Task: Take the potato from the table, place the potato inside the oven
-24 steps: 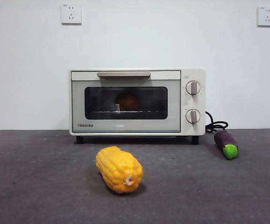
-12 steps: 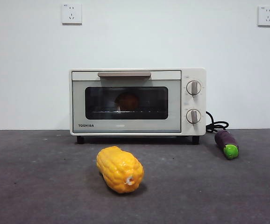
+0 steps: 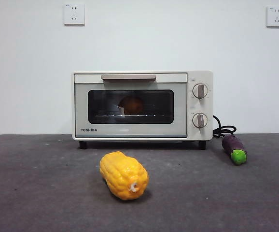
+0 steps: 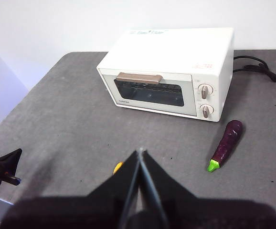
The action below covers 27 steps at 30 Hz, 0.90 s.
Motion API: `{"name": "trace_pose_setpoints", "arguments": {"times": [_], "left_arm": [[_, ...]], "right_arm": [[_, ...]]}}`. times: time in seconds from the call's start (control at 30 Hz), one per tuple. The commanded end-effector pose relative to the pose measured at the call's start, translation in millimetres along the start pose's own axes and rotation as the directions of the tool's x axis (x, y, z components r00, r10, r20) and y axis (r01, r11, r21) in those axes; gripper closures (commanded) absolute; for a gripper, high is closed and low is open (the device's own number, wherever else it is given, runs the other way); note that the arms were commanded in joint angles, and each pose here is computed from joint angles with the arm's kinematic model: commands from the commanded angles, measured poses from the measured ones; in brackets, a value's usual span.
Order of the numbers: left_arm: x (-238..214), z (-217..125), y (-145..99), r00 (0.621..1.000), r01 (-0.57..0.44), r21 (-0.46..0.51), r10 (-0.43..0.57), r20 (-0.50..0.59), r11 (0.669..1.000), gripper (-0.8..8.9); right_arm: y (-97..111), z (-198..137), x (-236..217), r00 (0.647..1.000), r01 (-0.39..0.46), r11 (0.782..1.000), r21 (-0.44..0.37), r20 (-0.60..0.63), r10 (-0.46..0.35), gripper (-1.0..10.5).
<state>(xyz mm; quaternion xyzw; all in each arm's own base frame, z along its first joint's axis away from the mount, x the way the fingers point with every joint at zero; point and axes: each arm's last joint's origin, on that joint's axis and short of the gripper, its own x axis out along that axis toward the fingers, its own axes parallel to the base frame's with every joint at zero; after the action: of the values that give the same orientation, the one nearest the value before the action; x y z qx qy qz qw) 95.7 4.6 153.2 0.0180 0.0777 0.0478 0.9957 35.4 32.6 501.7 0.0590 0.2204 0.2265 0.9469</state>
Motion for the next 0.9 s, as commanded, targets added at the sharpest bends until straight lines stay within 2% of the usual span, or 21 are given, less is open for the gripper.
{"name": "trace_pose_setpoints", "arguments": {"times": [0.03, 0.27, 0.33, 0.4, 0.47, 0.73, 0.8, 0.9], "left_arm": [[1.0, -2.9, -0.3, 1.0, 0.002, -0.007, -0.002, -0.006, 1.0, 8.18], [1.0, -2.9, -0.3, 1.0, 0.002, -0.007, -0.002, -0.006, 1.0, 8.18], [1.0, -2.9, -0.3, 1.0, 0.002, -0.007, -0.002, -0.006, 1.0, 8.18], [1.0, -2.9, -0.3, 1.0, 0.002, -0.007, -0.002, -0.006, 1.0, 8.18], [1.0, -2.9, -0.3, 1.0, 0.002, -0.007, -0.002, -0.006, 1.0, 8.18], [1.0, -2.9, -0.3, 1.0, 0.002, -0.007, -0.002, -0.007, 1.0, 8.18], [1.0, -2.9, -0.3, 1.0, 0.002, -0.007, -0.002, -0.006, 1.0, 8.18], [1.1, -3.0, -0.3, 1.0, 0.002, -0.007, -0.002, -0.008, 1.0, 8.18]], "right_arm": [[-0.8, -2.1, 0.5, 1.0, 0.012, 1.0, -0.006, -0.018, -0.012, 9.5], [-1.0, -2.0, 0.4, 1.0, 0.015, 1.0, -0.009, -0.016, -0.016, 9.5], [-3.0, -1.1, 0.4, 0.997, 0.079, 0.994, -0.075, 0.013, -0.079, 9.5], [-6.0, 0.0, 0.5, 0.983, 0.181, 0.971, -0.155, 0.052, -0.175, 9.5], [-8.5, 0.6, 0.9, 0.967, 0.252, 0.948, -0.194, 0.072, -0.243, 9.5], [-19.4, -6.4, 5.8, 0.925, 0.376, 0.894, -0.244, 0.05, -0.376, 9.5], [-22.7, -13.0, 9.8, 0.923, 0.384, 0.89, -0.245, 0.076, -0.377, 9.5], [-26.8, -27.2, 21.1, 0.939, 0.341, 0.903, -0.26, 0.144, -0.313, 9.5]]}}
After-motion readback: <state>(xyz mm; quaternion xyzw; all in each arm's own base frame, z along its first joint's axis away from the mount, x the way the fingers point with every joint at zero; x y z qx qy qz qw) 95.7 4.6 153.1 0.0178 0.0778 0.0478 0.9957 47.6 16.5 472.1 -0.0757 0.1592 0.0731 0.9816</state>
